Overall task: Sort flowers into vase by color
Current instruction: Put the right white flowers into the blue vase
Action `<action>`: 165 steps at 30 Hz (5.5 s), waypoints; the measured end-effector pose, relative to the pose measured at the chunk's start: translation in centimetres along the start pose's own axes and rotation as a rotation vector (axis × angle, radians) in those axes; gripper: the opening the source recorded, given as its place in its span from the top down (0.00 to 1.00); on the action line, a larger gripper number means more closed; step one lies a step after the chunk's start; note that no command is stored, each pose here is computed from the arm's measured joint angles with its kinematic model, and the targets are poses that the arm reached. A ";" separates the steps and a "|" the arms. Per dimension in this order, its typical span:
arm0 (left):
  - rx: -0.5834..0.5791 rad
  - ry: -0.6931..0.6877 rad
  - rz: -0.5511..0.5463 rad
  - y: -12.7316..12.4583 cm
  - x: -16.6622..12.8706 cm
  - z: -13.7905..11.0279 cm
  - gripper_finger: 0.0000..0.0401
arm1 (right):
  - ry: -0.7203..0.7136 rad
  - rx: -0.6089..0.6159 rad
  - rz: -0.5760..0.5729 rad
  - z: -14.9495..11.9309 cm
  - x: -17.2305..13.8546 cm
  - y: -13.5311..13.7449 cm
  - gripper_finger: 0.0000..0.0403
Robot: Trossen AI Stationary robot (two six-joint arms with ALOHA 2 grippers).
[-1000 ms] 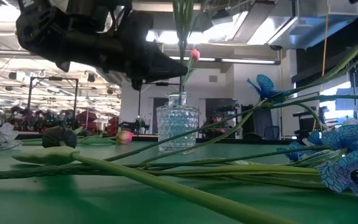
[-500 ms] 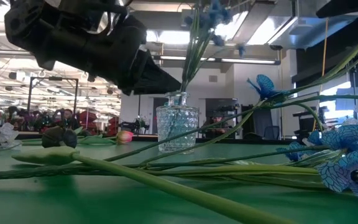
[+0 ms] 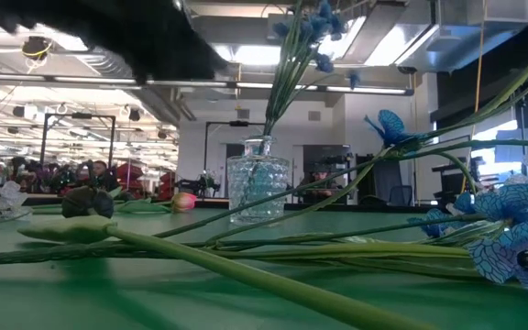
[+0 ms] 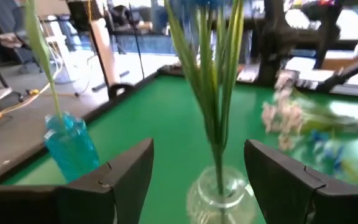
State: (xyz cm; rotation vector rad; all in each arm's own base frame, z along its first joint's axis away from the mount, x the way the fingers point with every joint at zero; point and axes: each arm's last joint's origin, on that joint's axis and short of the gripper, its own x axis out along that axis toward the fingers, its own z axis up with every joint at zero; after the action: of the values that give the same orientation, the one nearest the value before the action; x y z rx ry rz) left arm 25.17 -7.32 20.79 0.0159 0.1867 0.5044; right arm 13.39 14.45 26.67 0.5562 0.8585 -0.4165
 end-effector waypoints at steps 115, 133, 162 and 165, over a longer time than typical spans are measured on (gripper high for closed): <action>-0.036 -0.373 -0.550 2.3 3.5 18.1 0.39 | -1.071 -0.558 0.314 23.3 -8.5 6.5 0.99; 0.028 -0.294 -0.381 2.7 4.0 17.4 0.46 | -0.993 -0.546 0.416 25.7 -2.1 7.9 0.99; 0.024 -0.263 -0.368 2.4 1.5 17.9 0.63 | -0.986 -0.535 0.443 25.7 -2.2 8.0 0.99; 0.010 -0.242 -0.359 2.6 1.7 17.7 0.64 | -0.985 -0.536 0.444 25.7 -2.2 8.0 0.99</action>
State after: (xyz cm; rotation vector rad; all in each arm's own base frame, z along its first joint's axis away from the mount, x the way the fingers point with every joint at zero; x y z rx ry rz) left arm 28.62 -3.64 38.09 0.0523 -0.0460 0.1407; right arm 31.63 5.28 44.26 -0.0072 -0.1271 -0.0096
